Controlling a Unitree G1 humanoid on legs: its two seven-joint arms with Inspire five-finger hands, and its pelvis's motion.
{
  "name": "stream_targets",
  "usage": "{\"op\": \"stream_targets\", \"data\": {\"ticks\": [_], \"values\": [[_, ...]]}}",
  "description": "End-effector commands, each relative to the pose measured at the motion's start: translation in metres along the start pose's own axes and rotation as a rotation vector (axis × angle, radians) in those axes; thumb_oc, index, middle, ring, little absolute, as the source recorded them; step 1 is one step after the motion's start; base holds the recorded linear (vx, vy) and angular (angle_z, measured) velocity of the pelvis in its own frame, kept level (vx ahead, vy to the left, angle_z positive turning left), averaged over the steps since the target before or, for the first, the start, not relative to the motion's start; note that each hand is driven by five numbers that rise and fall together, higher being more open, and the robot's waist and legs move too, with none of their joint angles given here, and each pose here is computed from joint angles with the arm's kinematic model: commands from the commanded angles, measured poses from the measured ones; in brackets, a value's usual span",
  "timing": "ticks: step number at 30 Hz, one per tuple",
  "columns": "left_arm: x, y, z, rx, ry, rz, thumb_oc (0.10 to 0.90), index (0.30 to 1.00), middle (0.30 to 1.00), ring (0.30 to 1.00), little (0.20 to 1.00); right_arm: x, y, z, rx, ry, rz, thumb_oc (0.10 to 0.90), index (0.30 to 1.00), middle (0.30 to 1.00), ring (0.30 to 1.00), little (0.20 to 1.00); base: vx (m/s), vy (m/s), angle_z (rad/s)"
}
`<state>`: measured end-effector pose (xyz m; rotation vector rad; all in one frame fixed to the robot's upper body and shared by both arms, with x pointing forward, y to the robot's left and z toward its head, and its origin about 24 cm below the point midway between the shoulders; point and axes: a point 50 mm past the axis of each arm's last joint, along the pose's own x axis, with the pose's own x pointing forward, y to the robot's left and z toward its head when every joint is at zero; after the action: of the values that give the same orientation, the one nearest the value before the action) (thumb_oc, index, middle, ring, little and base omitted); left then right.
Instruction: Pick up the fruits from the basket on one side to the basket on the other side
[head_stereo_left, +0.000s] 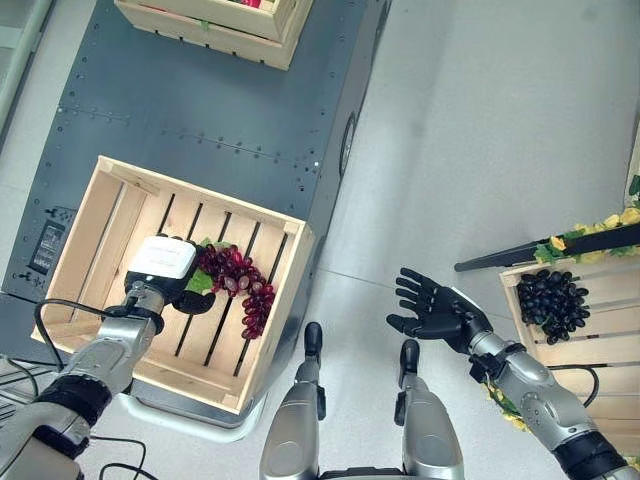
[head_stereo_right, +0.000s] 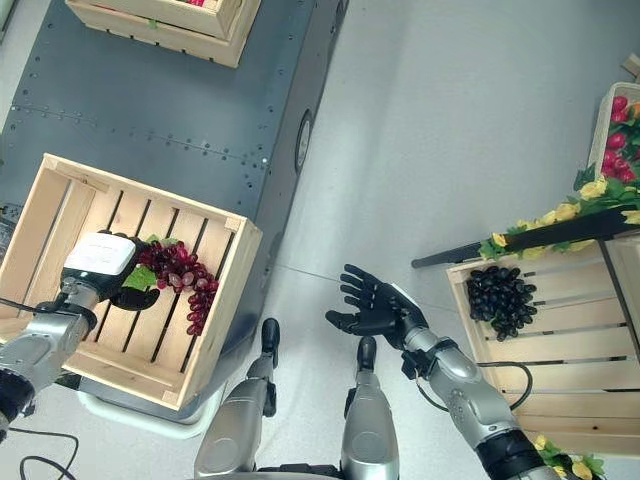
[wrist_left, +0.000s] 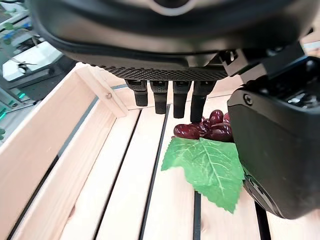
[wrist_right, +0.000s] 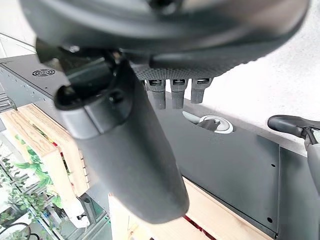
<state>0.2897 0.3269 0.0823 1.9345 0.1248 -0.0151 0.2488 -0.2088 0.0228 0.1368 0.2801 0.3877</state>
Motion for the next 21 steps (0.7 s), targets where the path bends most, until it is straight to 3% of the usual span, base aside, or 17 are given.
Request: {"op": "stream_targets", "data": {"ticks": [1,13,21], "values": [[-0.001,0.022,-0.035,0.091,0.122,0.081,0.800,0.900,0.900,0.900,0.900,-0.006,0.005,0.026,-0.042,-0.118,0.055,0.800,0.900,0.900,0.900,0.900,0.00,0.000,0.00],[0.021,0.023,-0.021,0.123,0.199,0.257,0.800,0.900,0.900,0.900,0.900,0.010,0.023,0.022,-0.001,-0.141,0.073,0.800,0.900,0.900,0.900,0.900,0.00,-0.003,0.00],[0.030,0.019,-0.006,0.110,0.213,0.251,0.800,0.900,0.900,0.900,0.900,0.016,0.030,0.022,0.005,-0.149,0.072,0.800,0.900,0.900,0.900,0.900,0.00,0.000,0.00]]}}
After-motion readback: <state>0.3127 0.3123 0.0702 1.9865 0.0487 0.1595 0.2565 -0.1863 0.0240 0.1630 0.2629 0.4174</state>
